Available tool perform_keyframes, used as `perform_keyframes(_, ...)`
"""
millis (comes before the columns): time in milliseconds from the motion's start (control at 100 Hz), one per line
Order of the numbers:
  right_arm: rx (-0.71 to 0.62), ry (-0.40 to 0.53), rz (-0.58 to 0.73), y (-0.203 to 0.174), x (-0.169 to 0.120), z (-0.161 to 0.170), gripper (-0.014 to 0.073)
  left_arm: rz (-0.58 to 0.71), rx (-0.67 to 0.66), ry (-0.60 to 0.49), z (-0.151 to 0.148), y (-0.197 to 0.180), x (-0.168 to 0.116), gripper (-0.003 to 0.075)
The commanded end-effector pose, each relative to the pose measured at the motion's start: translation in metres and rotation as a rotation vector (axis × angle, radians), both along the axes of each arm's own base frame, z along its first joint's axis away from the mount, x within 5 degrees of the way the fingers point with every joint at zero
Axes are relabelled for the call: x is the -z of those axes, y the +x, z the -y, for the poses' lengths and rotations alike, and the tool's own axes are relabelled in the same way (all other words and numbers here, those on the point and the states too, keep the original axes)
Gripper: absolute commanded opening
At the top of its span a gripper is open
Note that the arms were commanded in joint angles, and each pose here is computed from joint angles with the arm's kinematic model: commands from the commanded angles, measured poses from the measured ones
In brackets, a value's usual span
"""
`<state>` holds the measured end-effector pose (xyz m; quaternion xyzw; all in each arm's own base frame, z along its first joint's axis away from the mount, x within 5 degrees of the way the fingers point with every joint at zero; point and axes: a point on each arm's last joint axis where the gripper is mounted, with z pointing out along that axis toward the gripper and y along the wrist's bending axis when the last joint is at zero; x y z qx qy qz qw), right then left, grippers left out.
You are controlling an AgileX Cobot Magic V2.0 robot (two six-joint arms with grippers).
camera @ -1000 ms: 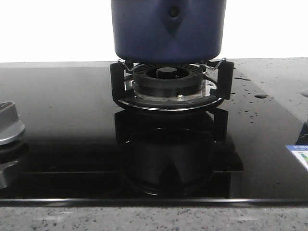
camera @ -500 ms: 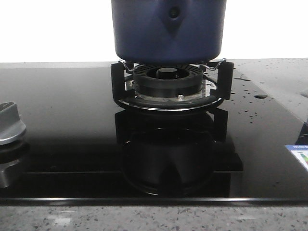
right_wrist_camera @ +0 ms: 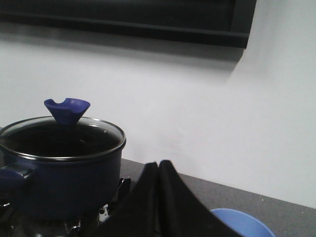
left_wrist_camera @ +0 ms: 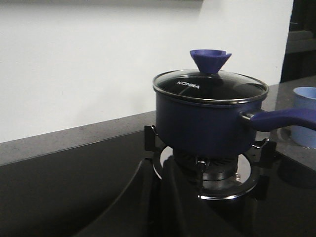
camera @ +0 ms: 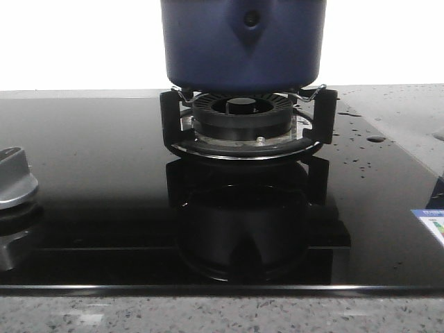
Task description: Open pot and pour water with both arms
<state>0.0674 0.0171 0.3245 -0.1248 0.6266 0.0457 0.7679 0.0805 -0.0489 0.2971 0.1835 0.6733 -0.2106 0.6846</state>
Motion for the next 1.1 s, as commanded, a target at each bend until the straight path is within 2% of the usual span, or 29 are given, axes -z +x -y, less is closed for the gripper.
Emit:
perform_keyframes(0, -0.035, -0.011, 0.057, -0.005, -0.010, -0.002, -0.0066, 0.029, -0.020, -0.091, -0.002, -0.007, -0.004, -0.0020)
perform_keyframes(810, -0.032, -0.011, 0.056, -0.005, -0.010, -0.002, -0.0066, 0.050, -0.019, -0.088, -0.003, -0.013, -0.002, -0.0020)
perform_keyframes(910, -0.032, -0.011, 0.056, -0.005, -0.010, -0.002, -0.0066, 0.043, -0.075, -0.088, -0.007, -0.010, 0.000, -0.0020)
perform_keyframes(950, -0.032, -0.011, 0.056, -0.005, -0.010, -0.002, -0.0066, 0.048, -0.110, -0.071, -0.010, -0.009, 0.001, -0.0020)
perform_keyframes(1050, -0.030, -0.010, 0.055, -0.005, -0.010, -0.002, -0.0066, 0.032, -0.164, 0.061, -0.013, -0.011, 0.008, -0.0020)
perform_keyframes(1090, -0.030, -0.010, 0.055, -0.005, -0.010, -0.002, -0.0066, -0.007, -0.197, 0.059, -0.016, -0.011, 0.012, -0.0020)
